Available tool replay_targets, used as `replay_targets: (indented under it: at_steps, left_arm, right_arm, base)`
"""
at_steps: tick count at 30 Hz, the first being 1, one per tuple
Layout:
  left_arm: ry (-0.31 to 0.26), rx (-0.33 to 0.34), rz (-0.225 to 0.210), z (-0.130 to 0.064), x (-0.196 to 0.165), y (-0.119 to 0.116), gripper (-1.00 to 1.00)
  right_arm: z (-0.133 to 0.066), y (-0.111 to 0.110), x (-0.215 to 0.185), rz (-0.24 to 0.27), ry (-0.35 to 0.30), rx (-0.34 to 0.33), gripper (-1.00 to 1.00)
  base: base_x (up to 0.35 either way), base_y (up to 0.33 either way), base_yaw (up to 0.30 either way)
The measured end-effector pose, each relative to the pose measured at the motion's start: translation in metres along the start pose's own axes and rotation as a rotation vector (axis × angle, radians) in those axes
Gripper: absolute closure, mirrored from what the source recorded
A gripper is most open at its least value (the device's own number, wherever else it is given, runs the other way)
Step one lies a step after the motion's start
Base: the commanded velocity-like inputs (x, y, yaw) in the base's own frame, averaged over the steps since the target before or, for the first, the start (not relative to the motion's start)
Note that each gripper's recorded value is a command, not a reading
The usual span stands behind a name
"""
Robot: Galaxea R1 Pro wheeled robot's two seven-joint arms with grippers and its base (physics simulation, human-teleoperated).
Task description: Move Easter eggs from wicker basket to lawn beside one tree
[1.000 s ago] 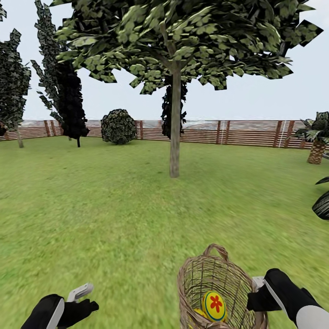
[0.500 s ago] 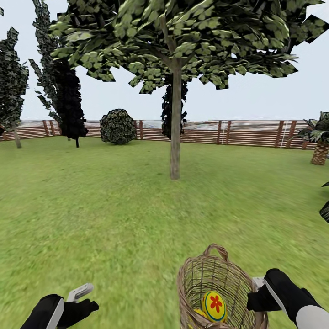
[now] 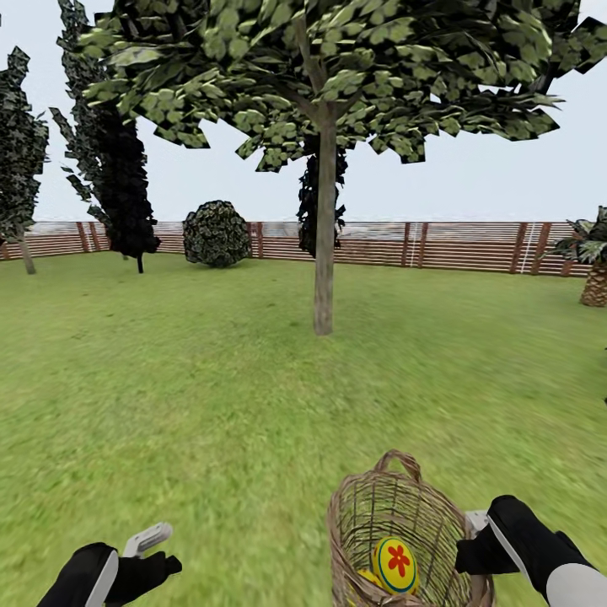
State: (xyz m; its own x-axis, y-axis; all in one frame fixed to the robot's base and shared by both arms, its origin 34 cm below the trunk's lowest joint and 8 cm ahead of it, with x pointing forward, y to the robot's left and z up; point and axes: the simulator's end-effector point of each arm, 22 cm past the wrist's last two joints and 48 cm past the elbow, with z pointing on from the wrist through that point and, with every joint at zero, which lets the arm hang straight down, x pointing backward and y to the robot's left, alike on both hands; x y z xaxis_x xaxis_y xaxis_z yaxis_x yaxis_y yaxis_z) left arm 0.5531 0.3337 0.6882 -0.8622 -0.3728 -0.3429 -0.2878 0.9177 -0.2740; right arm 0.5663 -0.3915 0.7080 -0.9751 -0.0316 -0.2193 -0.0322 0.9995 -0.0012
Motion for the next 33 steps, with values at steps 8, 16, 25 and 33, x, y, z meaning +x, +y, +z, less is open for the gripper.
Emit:
replay_targets:
  at_steps: [8,16,25,33]
  left_arm:
    - [-0.001,-0.001,-0.001,-0.0003,-0.0005,0.0012,-1.00]
    - [-0.001,-0.001,-0.001,-0.0003,-0.0005,0.0012,-1.00]
    - [-0.001,-0.001,-0.002,-0.0004,-0.0007,0.0013,-1.00]
    - [-0.002,-0.002,-0.002,-0.0006,-0.0010,0.0020,-1.00]
  right_arm:
    - [0.0000,0.0000,0.0000,0.000,0.000,0.000,1.00]
    - [0.0000,-0.0001,0.0000,0.001,0.000,0.000,1.00]
    - [0.0000,-0.0001,0.0000,0.000,0.000,0.000,1.00]
    - [0.0000,-0.0001,-0.0001,0.001,0.000,0.000,1.00]
  base:
    - [0.337,0.000,0.000]
    - [0.337,0.000,0.000]
    - [0.337,0.000,0.000]
    - [0.337,0.000,0.000]
